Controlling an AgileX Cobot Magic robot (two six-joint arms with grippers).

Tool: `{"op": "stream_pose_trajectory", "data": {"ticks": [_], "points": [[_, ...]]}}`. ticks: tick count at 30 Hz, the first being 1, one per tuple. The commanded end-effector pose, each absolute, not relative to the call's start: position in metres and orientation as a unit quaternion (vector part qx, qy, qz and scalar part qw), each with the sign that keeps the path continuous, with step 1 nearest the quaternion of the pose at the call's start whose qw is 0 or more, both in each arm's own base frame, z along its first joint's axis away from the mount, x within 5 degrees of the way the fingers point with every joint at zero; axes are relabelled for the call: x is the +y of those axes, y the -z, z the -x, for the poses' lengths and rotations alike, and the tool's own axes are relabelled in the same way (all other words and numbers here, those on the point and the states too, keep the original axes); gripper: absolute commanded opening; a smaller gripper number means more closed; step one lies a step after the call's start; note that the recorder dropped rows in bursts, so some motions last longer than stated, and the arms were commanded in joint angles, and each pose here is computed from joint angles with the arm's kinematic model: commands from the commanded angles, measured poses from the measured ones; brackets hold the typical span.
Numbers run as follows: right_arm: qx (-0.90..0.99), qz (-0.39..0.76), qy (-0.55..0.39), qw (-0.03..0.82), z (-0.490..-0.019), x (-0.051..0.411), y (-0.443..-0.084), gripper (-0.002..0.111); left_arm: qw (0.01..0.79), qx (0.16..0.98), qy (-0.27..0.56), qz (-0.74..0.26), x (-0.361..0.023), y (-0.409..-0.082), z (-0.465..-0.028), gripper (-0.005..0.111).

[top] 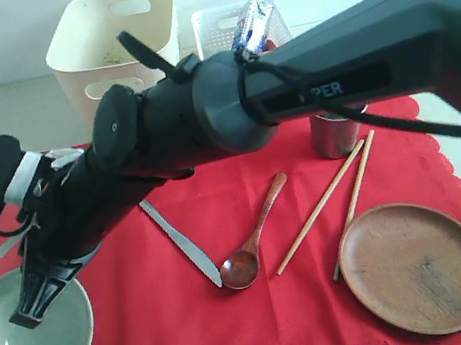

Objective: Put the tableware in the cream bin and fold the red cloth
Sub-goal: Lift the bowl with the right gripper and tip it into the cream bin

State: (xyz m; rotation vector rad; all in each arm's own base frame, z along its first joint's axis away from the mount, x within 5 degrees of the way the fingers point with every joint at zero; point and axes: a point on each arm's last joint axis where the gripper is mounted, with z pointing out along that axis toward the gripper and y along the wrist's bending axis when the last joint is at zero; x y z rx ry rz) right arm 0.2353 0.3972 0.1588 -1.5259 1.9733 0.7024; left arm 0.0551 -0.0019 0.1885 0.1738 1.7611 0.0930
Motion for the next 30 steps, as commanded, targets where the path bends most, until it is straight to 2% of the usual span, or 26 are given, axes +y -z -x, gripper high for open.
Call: {"op": "stream_pose_trajectory", "data": {"ticks": [1,7,21,26,30], "points": [[0.749,0.524,-0.269,0.302,-0.258,0.378,-0.193,0.0,0.637,0.767,-0.04,-0.073,-0.002,-0.188,-0.055,0.0],[0.781,0.446,-0.267,0.347,-0.304,0.334,-0.228,0.0,0.637,0.767,-0.04,-0.073,-0.002,-0.188,-0.055,0.0],[0.794,0.234,-0.296,0.477,-0.379,0.28,-0.289,0.0,0.637,0.767,-0.04,-0.073,-0.002,-0.188,-0.055,0.0],[0.789,0.146,-0.264,0.535,-0.395,0.27,-0.297,0.0,0.637,0.767,-0.04,-0.073,-0.002,-0.188,-0.055,0.0],[0.794,0.083,-0.247,0.55,-0.405,0.264,-0.288,0.0,0.637,0.767,-0.04,-0.073,-0.002,-0.188,-0.055,0.0]]}}
